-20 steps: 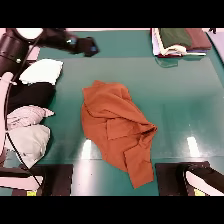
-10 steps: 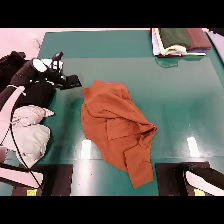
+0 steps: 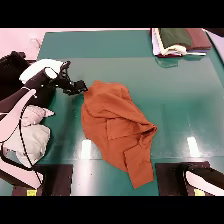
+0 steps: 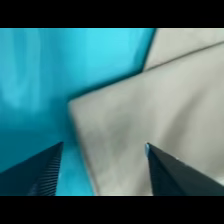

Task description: Fold the shirts.

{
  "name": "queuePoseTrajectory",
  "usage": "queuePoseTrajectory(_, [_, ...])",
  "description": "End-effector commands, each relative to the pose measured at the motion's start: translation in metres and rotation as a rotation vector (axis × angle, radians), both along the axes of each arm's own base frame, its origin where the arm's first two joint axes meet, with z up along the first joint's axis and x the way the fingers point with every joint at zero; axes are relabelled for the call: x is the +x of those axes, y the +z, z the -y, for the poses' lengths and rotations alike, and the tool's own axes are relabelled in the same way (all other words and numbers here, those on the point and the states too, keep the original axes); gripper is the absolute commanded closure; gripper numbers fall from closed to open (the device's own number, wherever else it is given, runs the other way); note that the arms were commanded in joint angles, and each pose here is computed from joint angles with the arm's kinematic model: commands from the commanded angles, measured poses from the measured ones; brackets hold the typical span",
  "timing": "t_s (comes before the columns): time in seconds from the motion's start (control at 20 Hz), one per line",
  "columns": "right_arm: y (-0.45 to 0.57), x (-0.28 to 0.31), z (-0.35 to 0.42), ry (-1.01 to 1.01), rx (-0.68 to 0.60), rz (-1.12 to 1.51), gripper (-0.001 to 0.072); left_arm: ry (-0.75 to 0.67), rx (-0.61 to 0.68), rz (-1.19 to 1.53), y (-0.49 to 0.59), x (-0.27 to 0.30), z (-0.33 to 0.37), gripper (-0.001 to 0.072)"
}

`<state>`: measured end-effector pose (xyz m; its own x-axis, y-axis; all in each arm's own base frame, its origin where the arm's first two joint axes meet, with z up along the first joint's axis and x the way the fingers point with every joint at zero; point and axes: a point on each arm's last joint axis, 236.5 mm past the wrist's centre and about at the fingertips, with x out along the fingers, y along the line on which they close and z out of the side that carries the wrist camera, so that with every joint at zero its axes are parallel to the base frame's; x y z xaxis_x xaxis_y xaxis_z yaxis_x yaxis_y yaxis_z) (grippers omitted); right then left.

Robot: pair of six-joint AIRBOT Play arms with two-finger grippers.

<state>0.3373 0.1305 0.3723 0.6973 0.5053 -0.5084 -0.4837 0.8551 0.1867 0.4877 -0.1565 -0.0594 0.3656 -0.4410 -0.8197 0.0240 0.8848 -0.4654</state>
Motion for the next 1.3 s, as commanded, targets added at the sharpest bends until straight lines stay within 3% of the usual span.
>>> queuePoseTrajectory(0.0, [0.001, 0.0, 0.0, -0.001, 0.001, 0.002, 0.0694, -0.018, -0.002, -0.002, -0.011, -0.002, 0.017, 0.0104])
queuePoseTrajectory(0.1, [0.001, 0.0, 0.0, -0.001, 0.001, 0.002, 0.0694, -0.01, -0.03, 0.016, -0.001, 0.004, 0.024, 0.0105])
queuePoseTrajectory(0.15, [0.001, 0.0, 0.0, -0.001, 0.0, 0.002, 0.0694, -0.009, -0.034, 0.035, 0.008, 0.01, 0.024, 0.0179])
queuePoseTrajectory(0.2, [0.0, 0.0, 0.001, -0.002, -0.001, 0.0, 0.0694, -0.017, -0.038, 0.061, 0.022, 0.017, 0.024, 0.0484])
queuePoseTrajectory(0.25, [-0.001, 0.0, 0.001, -0.003, -0.005, -0.004, 0.0694, -0.024, -0.038, 0.094, 0.037, 0.024, 0.025, 0.0687])
queuePoseTrajectory(0.5, [-0.05, -0.005, 0.033, -0.076, -0.155, -0.171, 0.0694, -0.089, -0.06, 0.271, 0.135, 0.056, 0.037, 0.0685])
queuePoseTrajectory(0.75, [-0.2, -0.03, 0.056, -0.113, -0.262, -0.563, 0.0693, -0.151, -0.064, 0.403, 0.206, 0.064, 0.044, 0.0685])
queuePoseTrajectory(0.8, [-0.242, -0.039, 0.056, -0.113, -0.263, -0.641, 0.0635, -0.157, -0.064, 0.407, 0.21, 0.063, 0.045, 0.0685])
queuePoseTrajectory(0.85, [-0.283, -0.05, 0.057, -0.117, -0.264, -0.712, 0.0425, -0.159, -0.065, 0.407, 0.211, 0.062, 0.045, 0.0685])
queuePoseTrajectory(0.9, [-0.326, -0.068, 0.057, -0.119, -0.264, -0.794, 0.0262, -0.163, -0.063, 0.4, 0.21, 0.061, 0.045, 0.0684])
queuePoseTrajectory(1.05, [-0.413, -0.145, 0.042, -0.075, -0.209, -1.085, 0.0246, -0.174, -0.059, 0.384, 0.207, 0.057, 0.045, 0.0684])
queuePoseTrajectory(1.25, [-0.447, -0.185, -0.006, -0.014, 0.027, -1.197, 0.0256, -0.171, -0.065, 0.385, 0.208, 0.058, 0.046, 0.0685])
